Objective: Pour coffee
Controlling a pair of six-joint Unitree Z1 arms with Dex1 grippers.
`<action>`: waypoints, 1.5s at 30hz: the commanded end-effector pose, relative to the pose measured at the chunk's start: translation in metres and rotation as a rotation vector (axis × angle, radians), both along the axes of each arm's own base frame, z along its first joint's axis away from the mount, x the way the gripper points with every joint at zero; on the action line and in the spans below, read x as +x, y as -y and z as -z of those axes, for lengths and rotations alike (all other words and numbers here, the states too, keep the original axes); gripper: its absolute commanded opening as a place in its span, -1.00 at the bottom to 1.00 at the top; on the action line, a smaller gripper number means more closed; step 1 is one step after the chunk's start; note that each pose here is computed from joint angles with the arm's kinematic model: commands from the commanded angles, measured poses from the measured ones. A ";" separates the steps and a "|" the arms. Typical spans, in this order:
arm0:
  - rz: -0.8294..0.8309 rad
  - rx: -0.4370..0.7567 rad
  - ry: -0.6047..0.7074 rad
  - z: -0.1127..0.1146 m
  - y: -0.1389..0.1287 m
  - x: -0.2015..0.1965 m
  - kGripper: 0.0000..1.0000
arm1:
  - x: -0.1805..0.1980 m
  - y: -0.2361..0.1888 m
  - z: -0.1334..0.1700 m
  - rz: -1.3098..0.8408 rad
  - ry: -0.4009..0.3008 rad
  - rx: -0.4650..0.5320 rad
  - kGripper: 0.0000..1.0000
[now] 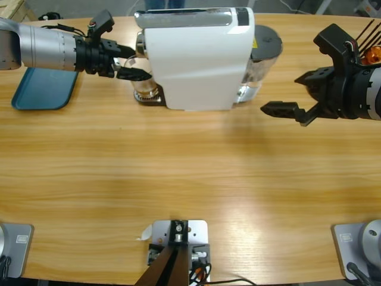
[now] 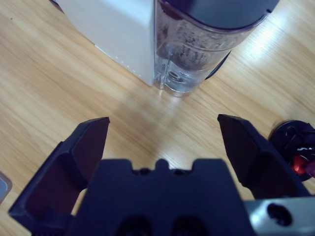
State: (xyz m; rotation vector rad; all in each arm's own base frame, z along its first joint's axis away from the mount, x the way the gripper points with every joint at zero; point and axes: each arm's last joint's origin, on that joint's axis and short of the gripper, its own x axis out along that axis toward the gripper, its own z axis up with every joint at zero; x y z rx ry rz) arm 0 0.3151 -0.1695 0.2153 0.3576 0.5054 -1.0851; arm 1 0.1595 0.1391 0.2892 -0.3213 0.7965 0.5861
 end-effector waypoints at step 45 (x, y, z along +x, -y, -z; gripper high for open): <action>-0.295 0.053 0.029 -0.021 -0.073 -0.022 -0.65 | 0.004 -0.003 0.023 0.030 -0.049 -0.007 1.00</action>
